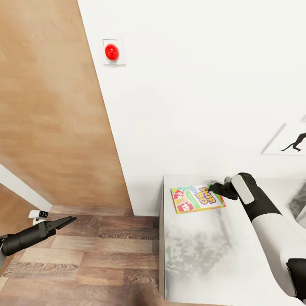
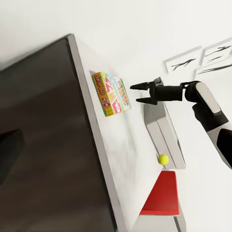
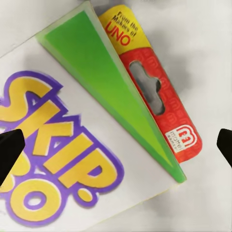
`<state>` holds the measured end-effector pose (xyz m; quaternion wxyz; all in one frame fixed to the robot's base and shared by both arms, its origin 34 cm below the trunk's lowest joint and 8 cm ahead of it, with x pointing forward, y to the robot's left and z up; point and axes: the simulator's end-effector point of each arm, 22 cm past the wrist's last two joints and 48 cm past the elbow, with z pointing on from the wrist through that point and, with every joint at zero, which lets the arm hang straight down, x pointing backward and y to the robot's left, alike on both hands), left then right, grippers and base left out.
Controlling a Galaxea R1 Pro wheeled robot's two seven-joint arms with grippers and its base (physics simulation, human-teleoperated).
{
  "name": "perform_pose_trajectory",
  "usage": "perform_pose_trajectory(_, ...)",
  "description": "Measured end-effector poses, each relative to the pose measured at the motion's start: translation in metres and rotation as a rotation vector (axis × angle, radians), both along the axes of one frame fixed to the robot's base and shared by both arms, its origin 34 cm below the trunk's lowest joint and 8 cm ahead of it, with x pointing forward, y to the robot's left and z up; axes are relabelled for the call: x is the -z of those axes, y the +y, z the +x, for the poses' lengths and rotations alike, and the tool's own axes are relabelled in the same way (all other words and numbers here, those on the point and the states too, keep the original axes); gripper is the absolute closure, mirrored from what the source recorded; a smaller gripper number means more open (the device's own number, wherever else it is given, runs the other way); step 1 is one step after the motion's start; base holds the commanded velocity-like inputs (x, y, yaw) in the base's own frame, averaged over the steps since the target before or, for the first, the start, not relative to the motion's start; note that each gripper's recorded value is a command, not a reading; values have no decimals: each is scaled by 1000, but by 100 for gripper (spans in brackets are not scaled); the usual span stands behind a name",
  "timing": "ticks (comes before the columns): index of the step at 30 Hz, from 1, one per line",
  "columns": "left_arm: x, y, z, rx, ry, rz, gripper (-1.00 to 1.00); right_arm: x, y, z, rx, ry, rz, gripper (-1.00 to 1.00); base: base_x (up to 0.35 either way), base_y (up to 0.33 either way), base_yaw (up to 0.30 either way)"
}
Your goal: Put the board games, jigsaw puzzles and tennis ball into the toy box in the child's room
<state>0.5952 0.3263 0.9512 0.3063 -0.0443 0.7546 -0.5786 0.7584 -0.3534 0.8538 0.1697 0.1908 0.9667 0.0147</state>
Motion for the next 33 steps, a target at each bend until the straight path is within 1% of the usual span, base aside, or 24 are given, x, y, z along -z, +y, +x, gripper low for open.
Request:
perform_pose_trajectory(13,0,0,0,0,0,0,-100,1,1,0,-1,1,1,-100,43,0,0)
perform_pose_trajectory(33,0,0,0,0,-1,0,-100,1,1,0,-1,1,2,-100,3,0,0)
